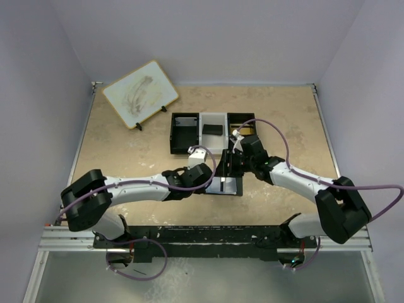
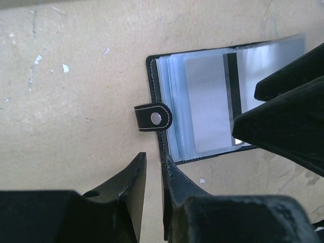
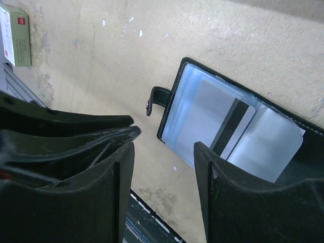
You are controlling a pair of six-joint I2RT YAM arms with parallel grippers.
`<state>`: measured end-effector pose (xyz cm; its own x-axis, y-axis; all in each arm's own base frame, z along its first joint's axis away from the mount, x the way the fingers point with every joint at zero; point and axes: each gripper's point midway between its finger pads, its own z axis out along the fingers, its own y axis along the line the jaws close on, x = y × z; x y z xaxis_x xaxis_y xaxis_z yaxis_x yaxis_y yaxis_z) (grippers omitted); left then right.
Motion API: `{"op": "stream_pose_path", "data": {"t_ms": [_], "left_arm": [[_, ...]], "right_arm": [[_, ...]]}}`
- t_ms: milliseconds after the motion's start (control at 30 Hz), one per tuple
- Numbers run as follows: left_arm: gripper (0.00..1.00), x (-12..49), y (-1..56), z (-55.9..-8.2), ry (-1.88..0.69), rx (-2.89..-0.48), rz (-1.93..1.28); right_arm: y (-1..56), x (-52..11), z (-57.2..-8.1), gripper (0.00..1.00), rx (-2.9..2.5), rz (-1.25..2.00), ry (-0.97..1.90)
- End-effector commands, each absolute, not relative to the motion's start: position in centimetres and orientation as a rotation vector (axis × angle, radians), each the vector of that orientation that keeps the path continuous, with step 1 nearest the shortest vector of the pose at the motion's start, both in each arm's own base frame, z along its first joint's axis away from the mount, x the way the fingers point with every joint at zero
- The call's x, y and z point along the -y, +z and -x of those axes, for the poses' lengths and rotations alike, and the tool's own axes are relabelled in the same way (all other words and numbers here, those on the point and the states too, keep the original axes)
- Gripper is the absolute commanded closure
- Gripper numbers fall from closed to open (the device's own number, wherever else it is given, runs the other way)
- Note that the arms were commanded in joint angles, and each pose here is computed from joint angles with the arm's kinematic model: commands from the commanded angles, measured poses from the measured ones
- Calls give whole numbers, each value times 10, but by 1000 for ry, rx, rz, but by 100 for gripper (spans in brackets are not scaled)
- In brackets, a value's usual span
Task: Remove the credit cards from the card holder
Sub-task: Remove the credit card from the card holder.
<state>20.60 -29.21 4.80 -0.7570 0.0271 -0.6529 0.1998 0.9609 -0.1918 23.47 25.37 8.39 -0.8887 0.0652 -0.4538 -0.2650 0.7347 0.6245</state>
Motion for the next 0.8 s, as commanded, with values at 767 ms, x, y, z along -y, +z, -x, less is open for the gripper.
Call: {"op": "stream_pose_path", "data": {"t_ms": [767], "left_arm": [[66, 336, 97, -221, -570, -2293, -92]], "right_arm": [[46, -218, -239, 65, -2509, -77, 925]]}}
